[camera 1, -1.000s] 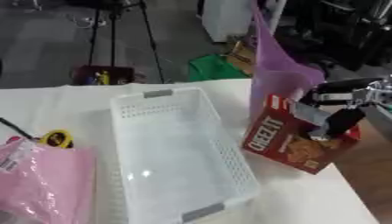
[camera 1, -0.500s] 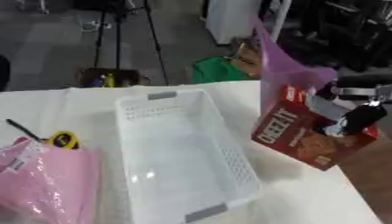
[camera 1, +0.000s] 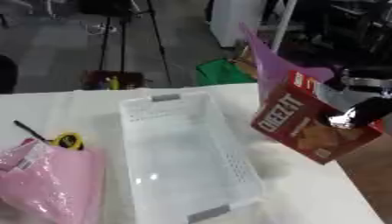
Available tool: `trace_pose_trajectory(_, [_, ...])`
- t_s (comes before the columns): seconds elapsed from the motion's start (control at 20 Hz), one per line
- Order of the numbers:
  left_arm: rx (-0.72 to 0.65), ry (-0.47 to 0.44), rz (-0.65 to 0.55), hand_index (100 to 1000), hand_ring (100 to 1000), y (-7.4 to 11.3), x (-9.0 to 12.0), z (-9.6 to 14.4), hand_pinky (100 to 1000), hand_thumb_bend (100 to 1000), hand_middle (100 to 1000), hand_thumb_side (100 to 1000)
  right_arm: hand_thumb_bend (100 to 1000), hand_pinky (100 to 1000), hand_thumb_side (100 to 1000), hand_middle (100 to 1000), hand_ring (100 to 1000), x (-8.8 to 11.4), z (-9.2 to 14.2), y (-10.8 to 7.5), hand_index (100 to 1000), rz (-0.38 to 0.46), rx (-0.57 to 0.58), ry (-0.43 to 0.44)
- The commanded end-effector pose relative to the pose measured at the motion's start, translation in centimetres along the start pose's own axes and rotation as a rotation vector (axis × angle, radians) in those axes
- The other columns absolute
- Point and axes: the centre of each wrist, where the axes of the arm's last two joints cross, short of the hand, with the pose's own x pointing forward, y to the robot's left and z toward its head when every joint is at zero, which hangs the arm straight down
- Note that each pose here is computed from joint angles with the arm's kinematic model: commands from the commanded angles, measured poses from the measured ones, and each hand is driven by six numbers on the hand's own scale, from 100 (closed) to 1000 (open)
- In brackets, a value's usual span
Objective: Pick up objects on the table and place them in the box.
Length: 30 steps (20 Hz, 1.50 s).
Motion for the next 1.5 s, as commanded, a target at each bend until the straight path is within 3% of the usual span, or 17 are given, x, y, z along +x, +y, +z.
trace_pose_trajectory(0.05, [0.025, -0.024, -0.016, 953, 873, 0.9, 0.3, -0.6, 817, 100, 889, 982, 164, 851, 512, 286, 753, 0.2, 1.6, -2.4, 405, 0.034, -0.070, 0.010])
trace_pose_trajectory(0.75, [0.015, -0.045, -0.008, 953, 873, 0.7, 0.7, -0.8, 815, 100, 888, 982, 241, 861, 534, 262, 738, 2.0, 0.3, -6.0, 390, -0.066, -0.218, -0.087])
trace_pose_trajectory(1.0, [0.012, -0.061, 0.001, 953, 872, 0.6, 1.1, -1.0, 814, 100, 887, 982, 250, 862, 544, 259, 734, 3.3, -1.6, -7.5, 388, -0.082, -0.240, -0.141])
trace_pose_trajectory(1.5, [0.016, -0.080, 0.016, 954, 873, 0.5, 1.5, -1.3, 813, 100, 887, 982, 281, 870, 520, 253, 724, 7.1, -6.5, -8.8, 383, -0.112, -0.199, -0.270])
